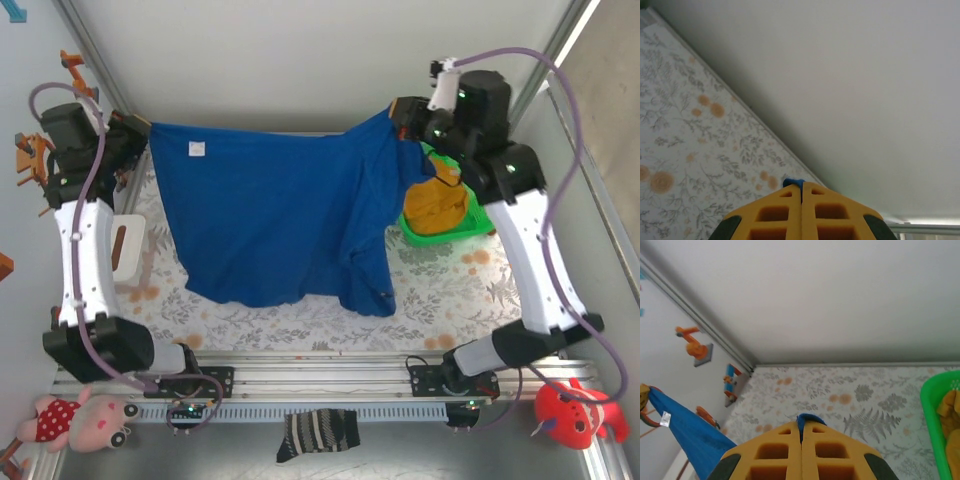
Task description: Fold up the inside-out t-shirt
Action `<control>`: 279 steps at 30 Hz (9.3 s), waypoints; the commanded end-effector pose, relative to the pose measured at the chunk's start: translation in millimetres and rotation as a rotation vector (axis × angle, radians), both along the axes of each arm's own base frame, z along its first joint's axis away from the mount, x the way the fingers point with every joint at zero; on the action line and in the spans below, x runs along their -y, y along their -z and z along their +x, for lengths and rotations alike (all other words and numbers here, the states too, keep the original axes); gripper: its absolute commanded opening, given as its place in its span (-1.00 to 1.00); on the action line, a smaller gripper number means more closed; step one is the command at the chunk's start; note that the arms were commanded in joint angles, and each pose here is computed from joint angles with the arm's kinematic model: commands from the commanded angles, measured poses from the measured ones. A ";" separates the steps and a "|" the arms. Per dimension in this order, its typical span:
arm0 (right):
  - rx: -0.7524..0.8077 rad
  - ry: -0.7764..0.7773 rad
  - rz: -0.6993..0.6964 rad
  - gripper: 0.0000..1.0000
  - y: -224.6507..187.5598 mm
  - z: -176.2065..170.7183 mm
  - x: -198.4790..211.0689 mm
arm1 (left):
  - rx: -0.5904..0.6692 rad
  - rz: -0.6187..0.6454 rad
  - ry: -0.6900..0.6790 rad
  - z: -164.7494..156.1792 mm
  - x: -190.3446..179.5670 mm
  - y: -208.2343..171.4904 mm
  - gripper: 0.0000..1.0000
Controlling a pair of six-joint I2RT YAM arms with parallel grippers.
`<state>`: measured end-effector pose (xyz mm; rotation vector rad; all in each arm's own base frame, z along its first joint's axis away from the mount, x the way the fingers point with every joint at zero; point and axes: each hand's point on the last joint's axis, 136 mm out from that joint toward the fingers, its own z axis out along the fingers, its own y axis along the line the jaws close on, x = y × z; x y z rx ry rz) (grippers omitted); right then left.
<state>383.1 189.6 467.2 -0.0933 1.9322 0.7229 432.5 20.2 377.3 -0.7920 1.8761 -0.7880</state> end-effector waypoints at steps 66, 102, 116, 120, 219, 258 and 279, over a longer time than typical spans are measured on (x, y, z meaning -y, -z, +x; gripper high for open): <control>-0.477 0.088 -0.467 0.01 309.7 -49.7 13.2 | -0.442 0.348 0.475 -235.0 134.7 217.5 0.94; -0.519 0.091 -0.500 0.02 332.4 -47.8 -23.5 | -0.758 0.301 0.380 23.6 83.7 332.2 0.94; -0.716 0.172 -0.389 -0.02 418.0 9.5 -68.0 | -0.837 0.157 0.311 -9.8 72.4 360.0 0.94; -0.785 0.201 -0.362 -0.02 437.6 17.6 -60.7 | -0.845 0.093 0.289 -25.2 74.7 364.0 0.94; -0.718 -0.200 -0.480 -0.15 373.6 -108.9 -89.9 | -0.435 -0.011 0.371 26.2 112.5 221.5 0.93; -0.662 -0.317 -0.610 -1.00 389.9 -208.3 -157.7 | -0.586 0.322 0.399 -154.6 97.1 241.7 0.94; -0.681 -0.224 -0.766 -0.53 407.3 -210.8 -99.2 | -0.621 0.374 0.560 -176.0 120.4 254.5 0.94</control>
